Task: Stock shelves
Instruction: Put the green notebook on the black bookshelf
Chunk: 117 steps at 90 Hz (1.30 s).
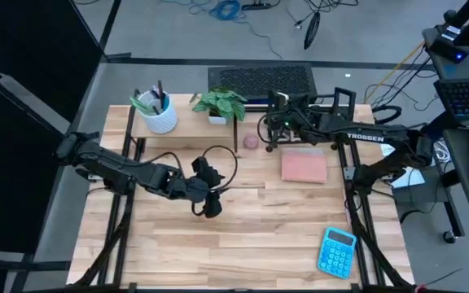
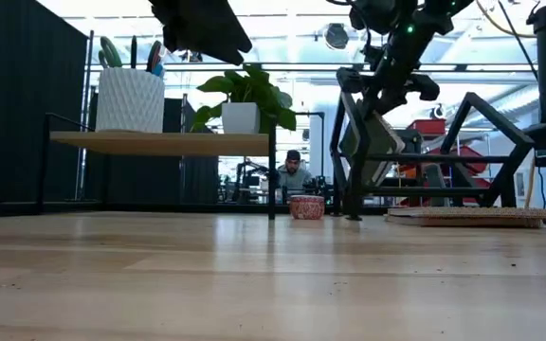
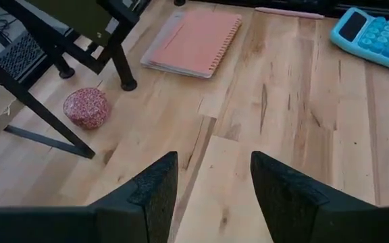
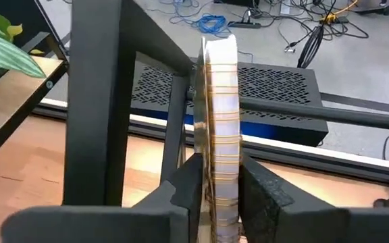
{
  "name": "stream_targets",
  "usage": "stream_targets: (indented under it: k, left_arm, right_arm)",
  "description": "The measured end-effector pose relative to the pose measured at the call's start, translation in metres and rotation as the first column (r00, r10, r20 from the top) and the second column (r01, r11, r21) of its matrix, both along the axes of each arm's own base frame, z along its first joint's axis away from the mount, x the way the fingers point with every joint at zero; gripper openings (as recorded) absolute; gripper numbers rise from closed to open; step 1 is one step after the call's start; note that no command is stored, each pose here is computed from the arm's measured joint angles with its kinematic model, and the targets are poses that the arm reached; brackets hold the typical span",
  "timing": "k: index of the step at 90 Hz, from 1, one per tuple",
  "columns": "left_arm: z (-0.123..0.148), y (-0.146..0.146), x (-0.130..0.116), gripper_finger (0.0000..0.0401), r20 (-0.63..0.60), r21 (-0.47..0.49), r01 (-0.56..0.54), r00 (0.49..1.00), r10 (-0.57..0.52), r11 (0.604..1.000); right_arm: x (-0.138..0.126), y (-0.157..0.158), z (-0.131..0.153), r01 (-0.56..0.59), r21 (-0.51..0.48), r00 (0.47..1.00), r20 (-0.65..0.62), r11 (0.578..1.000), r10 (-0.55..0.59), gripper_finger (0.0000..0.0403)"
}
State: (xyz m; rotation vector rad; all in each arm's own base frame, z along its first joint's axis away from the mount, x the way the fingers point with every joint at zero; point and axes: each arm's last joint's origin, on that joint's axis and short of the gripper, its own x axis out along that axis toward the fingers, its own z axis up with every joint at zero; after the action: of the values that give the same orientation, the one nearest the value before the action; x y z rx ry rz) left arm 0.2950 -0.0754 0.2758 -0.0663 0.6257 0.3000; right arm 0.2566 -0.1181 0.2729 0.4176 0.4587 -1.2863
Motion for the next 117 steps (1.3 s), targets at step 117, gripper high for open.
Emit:
stream_targets:
  k: [117]
  left_arm:
    - [0.0,0.0,0.0,0.0173,-0.008,0.021,0.016,1.0,-0.016,1.0]
  right_arm:
    - [0.015,0.039,-0.004,-0.539,0.141,0.803,-0.21,0.83,0.558,0.0169]
